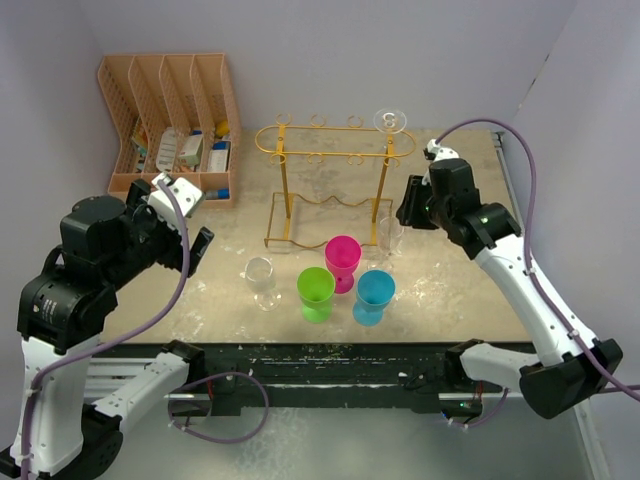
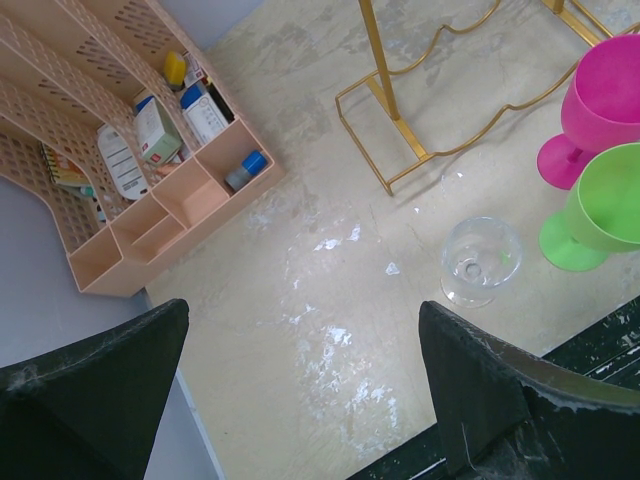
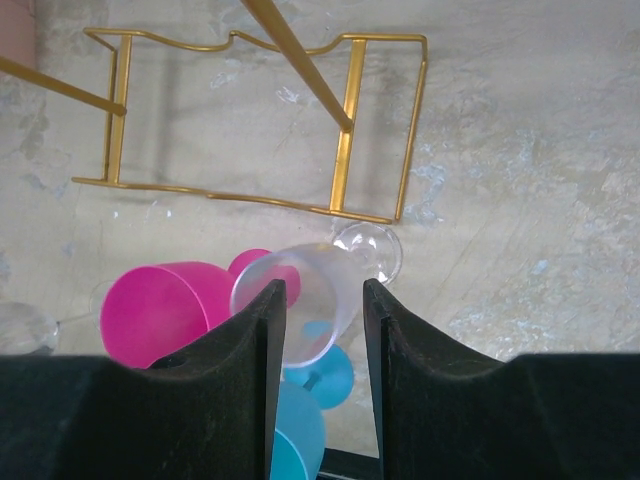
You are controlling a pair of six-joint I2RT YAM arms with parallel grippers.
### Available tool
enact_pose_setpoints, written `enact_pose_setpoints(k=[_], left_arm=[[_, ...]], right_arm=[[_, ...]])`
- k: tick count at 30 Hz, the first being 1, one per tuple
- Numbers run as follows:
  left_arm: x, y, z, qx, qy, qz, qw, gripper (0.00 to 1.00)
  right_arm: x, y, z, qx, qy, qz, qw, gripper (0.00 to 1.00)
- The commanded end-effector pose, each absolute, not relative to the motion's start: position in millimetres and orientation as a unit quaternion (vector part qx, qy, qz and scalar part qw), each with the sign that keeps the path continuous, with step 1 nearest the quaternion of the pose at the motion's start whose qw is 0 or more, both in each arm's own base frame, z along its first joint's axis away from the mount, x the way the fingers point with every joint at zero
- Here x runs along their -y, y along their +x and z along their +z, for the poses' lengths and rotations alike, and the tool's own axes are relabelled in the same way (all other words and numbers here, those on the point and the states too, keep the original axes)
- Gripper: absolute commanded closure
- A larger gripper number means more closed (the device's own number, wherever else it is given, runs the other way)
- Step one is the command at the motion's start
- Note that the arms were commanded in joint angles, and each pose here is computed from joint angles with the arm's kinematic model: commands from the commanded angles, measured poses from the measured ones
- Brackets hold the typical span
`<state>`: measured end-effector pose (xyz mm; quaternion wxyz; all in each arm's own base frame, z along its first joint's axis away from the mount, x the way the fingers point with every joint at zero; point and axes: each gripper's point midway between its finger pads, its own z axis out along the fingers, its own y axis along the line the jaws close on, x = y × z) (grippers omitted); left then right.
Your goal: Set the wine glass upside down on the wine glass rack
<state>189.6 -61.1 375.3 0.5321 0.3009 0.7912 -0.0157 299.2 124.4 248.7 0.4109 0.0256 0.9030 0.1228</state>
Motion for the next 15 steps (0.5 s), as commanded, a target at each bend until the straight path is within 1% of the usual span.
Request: enact_pose_setpoints(k=[1, 11, 12, 14, 15], left_arm=[[62, 193, 381, -0.781, 0.3, -0.012, 0.548, 0.0], [61, 193, 380, -0.78, 0.303, -0.008, 0.547, 0.0], [61, 193, 379, -0.781, 0.303, -0.007, 0.546, 0.0], [61, 193, 377, -0.782, 0.304, -0.007, 0.545, 0.0], [61, 193, 377, -0.782, 0.304, -0.007, 0.544, 0.0]], right_arm=[[-124, 302, 243, -0.905, 0.025, 0.11, 0.41, 0.6], [-131, 301, 209, -0.923, 0.01, 0.105, 0.371, 0.61], [-130, 301, 207, -0.924, 0.01, 0.101, 0.37, 0.64], [-127, 302, 202, -0.926, 0.013, 0.089, 0.367, 0.75], [-126, 303, 197, -0.928, 0.013, 0.084, 0.363, 0.78]])
